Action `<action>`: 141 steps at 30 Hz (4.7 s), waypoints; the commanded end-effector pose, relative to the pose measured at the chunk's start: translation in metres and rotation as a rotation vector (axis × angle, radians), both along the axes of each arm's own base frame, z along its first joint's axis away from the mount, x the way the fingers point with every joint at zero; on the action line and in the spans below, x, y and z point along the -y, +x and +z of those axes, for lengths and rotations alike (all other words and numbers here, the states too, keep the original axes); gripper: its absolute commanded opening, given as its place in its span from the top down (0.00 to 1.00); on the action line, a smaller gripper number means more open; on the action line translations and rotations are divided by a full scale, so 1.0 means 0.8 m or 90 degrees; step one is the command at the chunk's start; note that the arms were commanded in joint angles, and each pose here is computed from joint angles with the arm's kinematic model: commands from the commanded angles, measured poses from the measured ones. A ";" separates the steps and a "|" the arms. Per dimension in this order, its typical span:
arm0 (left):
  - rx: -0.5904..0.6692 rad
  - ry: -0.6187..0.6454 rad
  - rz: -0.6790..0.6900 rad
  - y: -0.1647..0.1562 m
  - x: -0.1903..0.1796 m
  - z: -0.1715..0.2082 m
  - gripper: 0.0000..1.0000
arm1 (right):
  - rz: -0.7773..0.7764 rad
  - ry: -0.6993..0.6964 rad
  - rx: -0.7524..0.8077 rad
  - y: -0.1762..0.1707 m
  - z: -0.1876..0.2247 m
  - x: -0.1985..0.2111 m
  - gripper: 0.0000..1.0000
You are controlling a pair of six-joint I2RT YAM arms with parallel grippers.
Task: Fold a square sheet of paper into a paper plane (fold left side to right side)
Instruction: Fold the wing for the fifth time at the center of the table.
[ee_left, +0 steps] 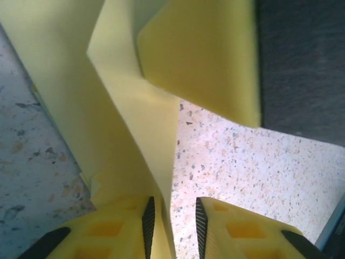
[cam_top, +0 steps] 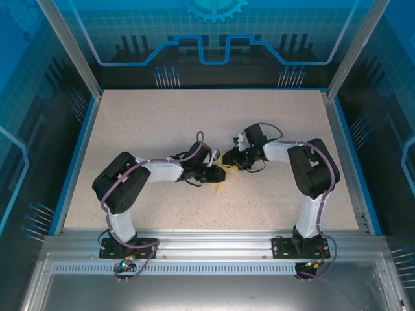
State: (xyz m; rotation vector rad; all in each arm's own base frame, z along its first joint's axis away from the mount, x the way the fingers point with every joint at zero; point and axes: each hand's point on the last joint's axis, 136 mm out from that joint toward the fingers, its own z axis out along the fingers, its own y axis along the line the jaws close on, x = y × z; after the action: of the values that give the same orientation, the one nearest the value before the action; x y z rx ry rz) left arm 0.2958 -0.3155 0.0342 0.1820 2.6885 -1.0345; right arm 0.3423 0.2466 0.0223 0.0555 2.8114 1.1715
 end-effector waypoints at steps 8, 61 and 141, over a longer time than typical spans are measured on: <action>0.013 -0.075 0.061 0.027 -0.031 0.055 0.52 | 0.019 -0.045 -0.042 -0.021 -0.036 0.000 0.62; -0.049 -0.138 0.090 0.062 -0.032 0.039 0.53 | 0.034 -0.051 -0.059 -0.028 -0.045 -0.003 0.62; -0.058 -0.106 0.091 0.044 -0.048 0.046 0.57 | 0.046 -0.053 -0.071 -0.035 -0.051 -0.003 0.62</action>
State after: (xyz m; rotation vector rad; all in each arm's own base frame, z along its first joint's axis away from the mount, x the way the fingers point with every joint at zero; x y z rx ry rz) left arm 0.3245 -0.2777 0.0657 -0.0764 2.6271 -1.2094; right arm 0.3412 0.2477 0.0204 0.0327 2.8453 1.1711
